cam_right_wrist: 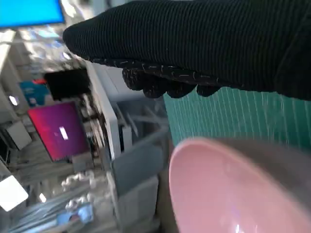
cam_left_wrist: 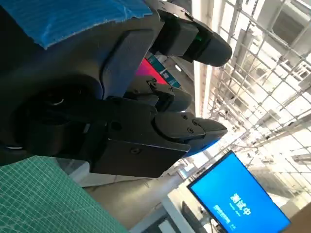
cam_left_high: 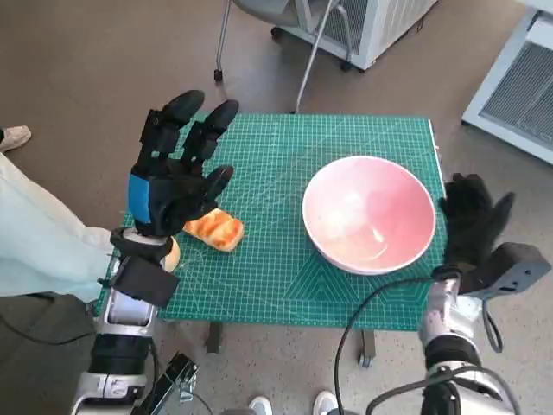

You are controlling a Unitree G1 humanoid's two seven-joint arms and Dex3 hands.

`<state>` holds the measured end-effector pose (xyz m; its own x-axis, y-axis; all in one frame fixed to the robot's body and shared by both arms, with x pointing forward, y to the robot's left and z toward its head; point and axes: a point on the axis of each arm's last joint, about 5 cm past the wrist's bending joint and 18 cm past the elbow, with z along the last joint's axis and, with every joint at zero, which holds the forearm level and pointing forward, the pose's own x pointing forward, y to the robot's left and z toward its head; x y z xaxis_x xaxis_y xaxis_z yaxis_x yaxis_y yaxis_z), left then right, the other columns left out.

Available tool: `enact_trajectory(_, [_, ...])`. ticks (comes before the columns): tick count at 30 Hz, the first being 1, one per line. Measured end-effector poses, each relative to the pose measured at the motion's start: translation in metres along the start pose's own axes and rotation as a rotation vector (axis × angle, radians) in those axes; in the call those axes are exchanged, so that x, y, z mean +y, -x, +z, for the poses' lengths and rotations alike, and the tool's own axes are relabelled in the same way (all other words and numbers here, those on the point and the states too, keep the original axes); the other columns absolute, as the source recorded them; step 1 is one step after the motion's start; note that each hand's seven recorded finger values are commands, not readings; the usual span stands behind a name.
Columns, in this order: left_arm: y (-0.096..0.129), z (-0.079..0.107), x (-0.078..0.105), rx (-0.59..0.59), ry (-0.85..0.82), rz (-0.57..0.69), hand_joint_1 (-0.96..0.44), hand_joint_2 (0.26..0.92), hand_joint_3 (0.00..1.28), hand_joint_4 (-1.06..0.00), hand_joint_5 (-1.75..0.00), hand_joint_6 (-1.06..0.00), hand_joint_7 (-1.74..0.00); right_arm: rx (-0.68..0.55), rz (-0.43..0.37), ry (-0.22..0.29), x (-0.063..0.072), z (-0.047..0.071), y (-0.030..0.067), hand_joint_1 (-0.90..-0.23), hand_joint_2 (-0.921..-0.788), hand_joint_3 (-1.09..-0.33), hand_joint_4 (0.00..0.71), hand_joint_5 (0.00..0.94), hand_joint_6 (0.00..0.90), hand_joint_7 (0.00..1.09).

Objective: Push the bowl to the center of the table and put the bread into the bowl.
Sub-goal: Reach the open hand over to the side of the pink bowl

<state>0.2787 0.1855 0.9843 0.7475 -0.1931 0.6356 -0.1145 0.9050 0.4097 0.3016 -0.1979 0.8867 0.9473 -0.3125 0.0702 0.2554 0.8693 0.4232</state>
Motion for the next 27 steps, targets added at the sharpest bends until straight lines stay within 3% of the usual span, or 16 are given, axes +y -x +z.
enact_trajectory(3, [0.000, 0.002, 0.003, -0.005, -0.008, 0.007, -0.10, 0.921, 0.26, -0.31, -0.32, -0.12, -0.77, 0.017, 0.013, -0.048, 0.010, -0.002, -0.0014, -0.374, -0.915, -0.597, 0.386, 0.002, 0.263, 0.67])
enact_trajectory(7, [0.001, 0.005, 0.007, -0.010, -0.018, 0.013, -0.10, 0.918, 0.27, -0.29, -0.37, -0.10, -0.82, 0.031, 0.032, -0.077, 0.021, -0.003, -0.0031, -0.368, -0.918, -0.617, 0.378, 0.000, 0.255, 0.69])
enact_trajectory(9, [0.002, 0.006, 0.008, -0.006, -0.024, 0.014, -0.09, 0.914, 0.27, -0.27, -0.41, -0.09, -0.84, 0.035, 0.040, -0.089, 0.026, -0.003, -0.0037, -0.361, -0.909, -0.641, 0.376, 0.000, 0.247, 0.70])
enact_trajectory(11, [0.004, 0.006, 0.010, -0.001, -0.029, 0.015, -0.10, 0.906, 0.29, -0.25, -0.46, -0.08, -0.86, 0.047, 0.045, -0.105, 0.030, -0.004, -0.0043, -0.348, -0.889, -0.682, 0.378, 0.001, 0.237, 0.71])
enact_trajectory(14, [0.007, 0.007, 0.012, 0.007, -0.033, 0.018, -0.10, 0.895, 0.31, -0.22, -0.51, -0.07, -0.88, 0.061, 0.051, -0.129, 0.037, -0.004, -0.0052, -0.338, -0.875, -0.709, 0.381, 0.003, 0.230, 0.72])
enact_trajectory(21, [0.011, 0.009, 0.016, 0.022, -0.037, 0.030, -0.08, 0.838, 0.43, -0.17, -0.61, -0.04, -0.93, 0.093, 0.061, -0.192, 0.055, -0.006, -0.0063, -0.318, -0.869, -0.715, 0.389, 0.006, 0.236, 0.73])
enact_trajectory(27, [0.014, 0.011, 0.021, 0.024, -0.049, 0.044, -0.07, 0.798, 0.51, -0.15, -0.63, -0.04, -0.93, 0.107, 0.070, -0.215, 0.071, -0.004, -0.0083, -0.319, -0.854, -0.749, 0.397, 0.007, 0.257, 0.74])
